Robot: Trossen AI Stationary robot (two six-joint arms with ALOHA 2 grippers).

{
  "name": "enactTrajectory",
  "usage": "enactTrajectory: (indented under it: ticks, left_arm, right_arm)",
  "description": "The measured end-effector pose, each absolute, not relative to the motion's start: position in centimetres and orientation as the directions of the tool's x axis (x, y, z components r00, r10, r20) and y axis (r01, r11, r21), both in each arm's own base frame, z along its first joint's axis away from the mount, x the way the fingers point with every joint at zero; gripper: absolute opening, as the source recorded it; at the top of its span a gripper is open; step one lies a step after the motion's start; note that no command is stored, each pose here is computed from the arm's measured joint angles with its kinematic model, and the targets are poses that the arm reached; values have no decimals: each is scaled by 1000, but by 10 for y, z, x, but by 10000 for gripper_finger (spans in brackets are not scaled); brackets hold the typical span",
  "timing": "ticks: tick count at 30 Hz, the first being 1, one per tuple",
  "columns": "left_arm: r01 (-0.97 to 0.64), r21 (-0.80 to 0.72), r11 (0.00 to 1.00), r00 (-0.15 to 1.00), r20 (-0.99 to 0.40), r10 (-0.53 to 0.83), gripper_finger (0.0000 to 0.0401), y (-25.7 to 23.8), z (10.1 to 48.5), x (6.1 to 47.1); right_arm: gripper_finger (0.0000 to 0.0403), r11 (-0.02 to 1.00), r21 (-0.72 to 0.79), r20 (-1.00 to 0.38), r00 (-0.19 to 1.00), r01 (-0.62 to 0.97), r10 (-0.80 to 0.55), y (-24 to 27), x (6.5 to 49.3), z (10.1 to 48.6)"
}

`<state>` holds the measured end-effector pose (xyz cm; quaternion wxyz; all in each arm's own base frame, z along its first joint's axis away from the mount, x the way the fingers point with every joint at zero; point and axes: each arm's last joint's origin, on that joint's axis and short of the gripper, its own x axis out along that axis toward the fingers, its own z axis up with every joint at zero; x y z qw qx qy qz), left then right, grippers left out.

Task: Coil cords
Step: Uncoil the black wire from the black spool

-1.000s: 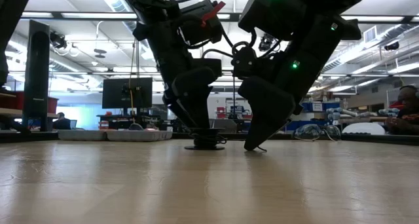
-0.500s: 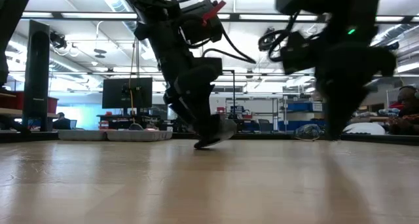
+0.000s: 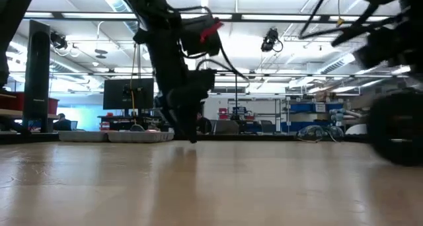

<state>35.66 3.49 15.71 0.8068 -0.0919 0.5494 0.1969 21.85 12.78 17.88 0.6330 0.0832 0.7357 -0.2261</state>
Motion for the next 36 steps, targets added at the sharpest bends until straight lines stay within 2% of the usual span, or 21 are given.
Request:
enactTrajectory:
  ticks: [2, 6, 12, 21, 28, 33, 36]
  left_arm:
    - [-421, 50, 905, 360, -907, 217, 400, 34, 161, 361]
    - [-411, 29, 911, 361, -913, 192, 400, 33, 160, 360]
    - [-417, 12, 909, 375, -909, 184, 400, 32, 161, 362]
    - [-417, 12, 909, 374, -909, 183, 400, 32, 161, 362]
    - [-417, 11, 909, 375, -909, 183, 400, 32, 161, 362]
    - [-416, 11, 909, 375, -909, 182, 400, 32, 161, 362]
    - [-416, 10, 909, 376, -908, 182, 400, 32, 161, 362]
  right_arm:
    - [7, 895, -207, -978, -79, 395, -191, 132, 225, 176]
    - [9, 903, -180, -973, 66, 389, -223, 135, 237, 175]
    - [8, 850, -290, -853, 284, 439, -438, 128, 252, 177]
    - [17, 785, -380, -806, 242, 490, -541, 90, 267, 179]
    - [37, 678, -478, -625, 327, 558, -709, 80, 269, 197]
    - [43, 698, -425, -597, 401, 576, -695, 85, 263, 220]
    - [43, 745, -363, -626, 446, 559, -640, 92, 254, 232]
